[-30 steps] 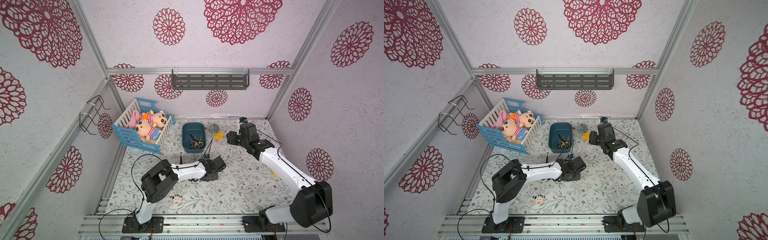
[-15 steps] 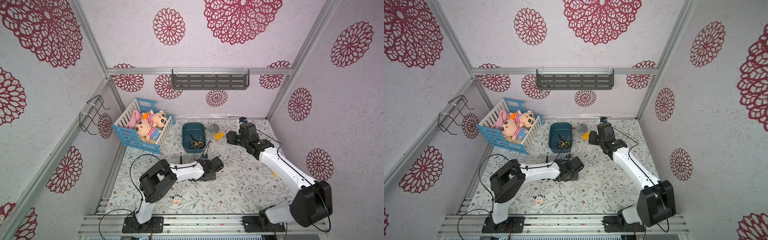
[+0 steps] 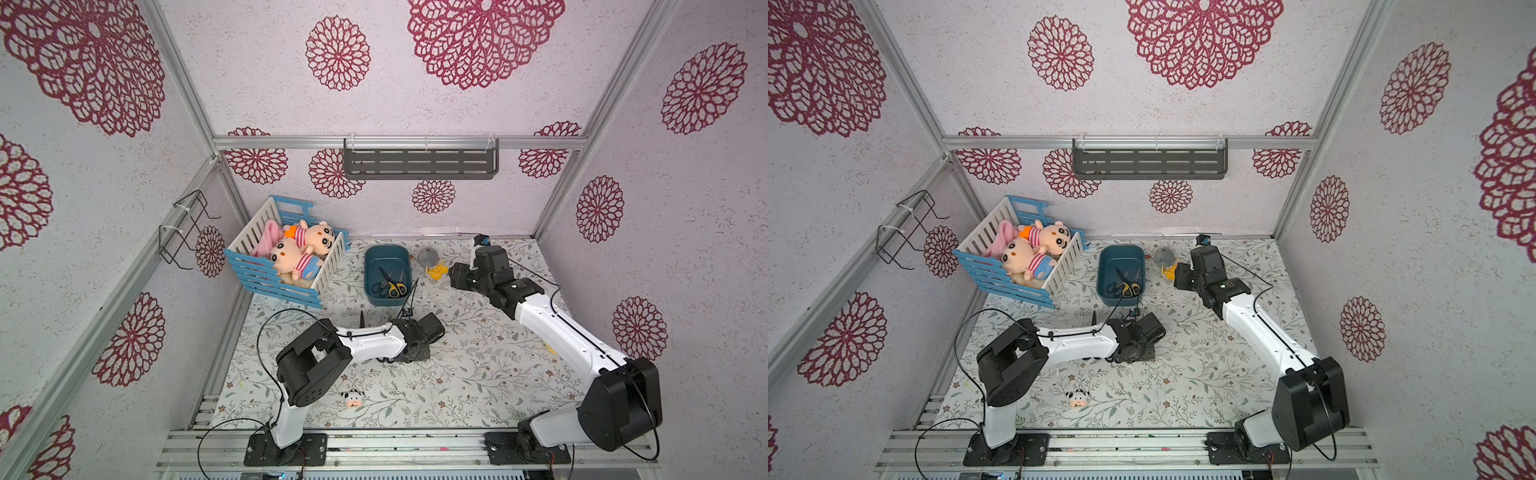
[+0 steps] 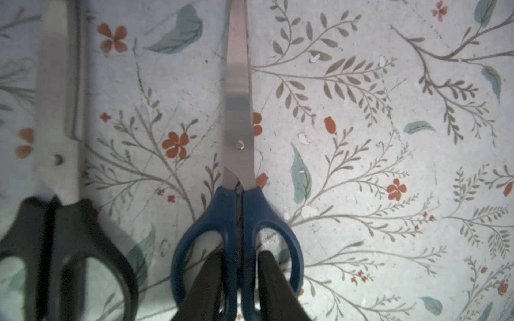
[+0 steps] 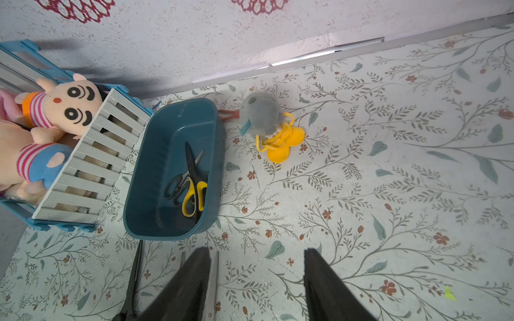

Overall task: Take the scissors out of the storage box
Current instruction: Place the scissors at the center of the board, then pick up the scissors from the storage box.

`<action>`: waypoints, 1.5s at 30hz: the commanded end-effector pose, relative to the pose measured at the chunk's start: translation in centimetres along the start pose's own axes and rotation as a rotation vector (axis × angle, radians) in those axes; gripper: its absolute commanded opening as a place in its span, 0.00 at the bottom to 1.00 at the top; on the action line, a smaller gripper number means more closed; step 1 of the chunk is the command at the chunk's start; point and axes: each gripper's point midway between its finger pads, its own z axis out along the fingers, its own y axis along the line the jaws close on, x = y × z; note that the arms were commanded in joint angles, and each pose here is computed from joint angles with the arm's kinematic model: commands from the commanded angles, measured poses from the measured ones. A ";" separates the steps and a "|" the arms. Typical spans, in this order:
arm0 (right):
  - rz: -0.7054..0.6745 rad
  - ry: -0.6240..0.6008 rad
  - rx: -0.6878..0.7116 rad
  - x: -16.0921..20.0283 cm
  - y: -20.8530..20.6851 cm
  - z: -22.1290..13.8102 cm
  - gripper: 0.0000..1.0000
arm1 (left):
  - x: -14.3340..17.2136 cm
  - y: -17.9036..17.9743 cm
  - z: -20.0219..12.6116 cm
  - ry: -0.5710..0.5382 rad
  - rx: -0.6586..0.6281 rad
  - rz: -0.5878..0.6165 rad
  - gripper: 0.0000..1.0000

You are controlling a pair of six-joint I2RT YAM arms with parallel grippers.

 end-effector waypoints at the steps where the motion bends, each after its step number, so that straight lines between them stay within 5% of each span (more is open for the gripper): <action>1: 0.012 -0.063 -0.028 -2.1 1.0 -0.6 0.59 | -1.3 0.1 -1.6 -0.028 0.000 -0.006 0.23; 9: 0.012 -0.063 -0.031 -2.2 1.1 -0.5 0.59 | -5.0 -1.1 -6.9 -0.135 0.049 -0.017 0.25; 17: -0.003 -0.057 -0.035 -2.5 1.4 -0.1 0.59 | -13.3 1.5 -11.5 -0.257 0.087 -0.098 0.29; 26: -0.047 -0.016 -0.102 -2.8 6.0 1.9 0.60 | -22.4 7.2 -7.1 -0.241 0.026 -0.172 0.29; 45: -0.101 0.059 -0.113 -3.6 9.4 7.3 0.60 | -22.1 6.5 3.6 -0.030 0.056 -0.148 0.27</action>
